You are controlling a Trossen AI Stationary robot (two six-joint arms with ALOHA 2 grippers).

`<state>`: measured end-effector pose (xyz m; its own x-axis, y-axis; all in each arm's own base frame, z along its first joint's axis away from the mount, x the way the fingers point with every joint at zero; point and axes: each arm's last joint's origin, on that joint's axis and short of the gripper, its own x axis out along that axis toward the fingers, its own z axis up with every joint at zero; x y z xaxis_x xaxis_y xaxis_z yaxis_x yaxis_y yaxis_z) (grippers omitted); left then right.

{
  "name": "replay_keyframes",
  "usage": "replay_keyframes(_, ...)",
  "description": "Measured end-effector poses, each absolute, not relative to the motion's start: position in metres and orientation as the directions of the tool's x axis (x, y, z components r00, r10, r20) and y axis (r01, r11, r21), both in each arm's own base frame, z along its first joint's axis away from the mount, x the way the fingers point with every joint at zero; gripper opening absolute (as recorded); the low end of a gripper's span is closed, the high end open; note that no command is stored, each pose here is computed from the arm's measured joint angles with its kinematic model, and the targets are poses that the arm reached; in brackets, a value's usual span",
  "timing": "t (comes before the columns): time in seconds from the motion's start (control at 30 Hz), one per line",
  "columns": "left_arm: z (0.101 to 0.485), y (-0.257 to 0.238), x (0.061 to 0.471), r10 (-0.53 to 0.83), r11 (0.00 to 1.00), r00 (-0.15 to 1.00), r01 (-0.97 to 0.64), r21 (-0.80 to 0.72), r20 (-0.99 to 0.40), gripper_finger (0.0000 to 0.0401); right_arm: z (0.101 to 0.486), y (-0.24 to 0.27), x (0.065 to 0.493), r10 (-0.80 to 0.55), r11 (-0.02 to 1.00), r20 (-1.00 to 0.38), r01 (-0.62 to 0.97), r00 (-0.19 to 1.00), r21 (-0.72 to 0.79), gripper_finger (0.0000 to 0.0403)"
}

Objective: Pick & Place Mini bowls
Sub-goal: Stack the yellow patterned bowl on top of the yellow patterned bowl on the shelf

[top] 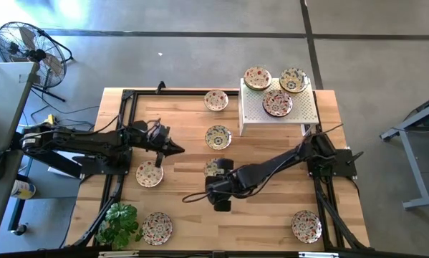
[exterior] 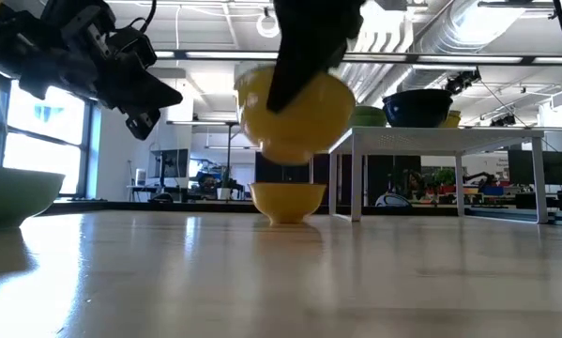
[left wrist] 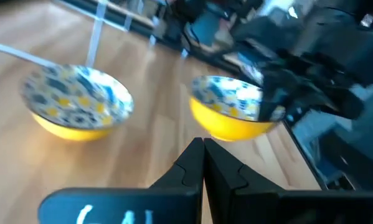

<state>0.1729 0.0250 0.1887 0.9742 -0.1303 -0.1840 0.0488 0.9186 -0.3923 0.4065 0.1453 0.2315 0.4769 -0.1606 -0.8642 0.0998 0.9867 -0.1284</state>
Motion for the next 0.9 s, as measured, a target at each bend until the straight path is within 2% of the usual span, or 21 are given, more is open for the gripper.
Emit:
replay_keyframes(0.23, 0.201, 0.053, 0.158, -0.033, 0.924, 0.994, -0.01, -0.382, -0.107, 0.0, 0.278, 0.128, 0.405, -0.225, 0.974, -0.88, 0.12, 0.417, -0.192, 0.0014)
replay_keyframes(0.5, 0.206, 0.068, 0.147, -0.019, 0.925, 0.997, -0.009, -0.38, -0.07, 0.0, 0.337, 0.079, 0.392, -0.34, 0.94, -0.863, 0.13, 0.374, -0.314, 0.001)
replay_keyframes(0.73, 0.206, 0.07, 0.147, 0.01, 0.925, 0.997, -0.037, -0.379, -0.071, 0.0, 0.404, 0.002, 0.342, -0.447, 0.89, -0.825, 0.265, 0.345, -0.372, 0.0017)
replay_keyframes(0.9, 0.206, 0.072, 0.147, 0.068, 0.923, 0.995, -0.09, -0.374, -0.071, 0.0, 0.431, -0.061, 0.295, -0.54, 0.816, -0.8, 0.395, 0.263, -0.421, 0.0011)
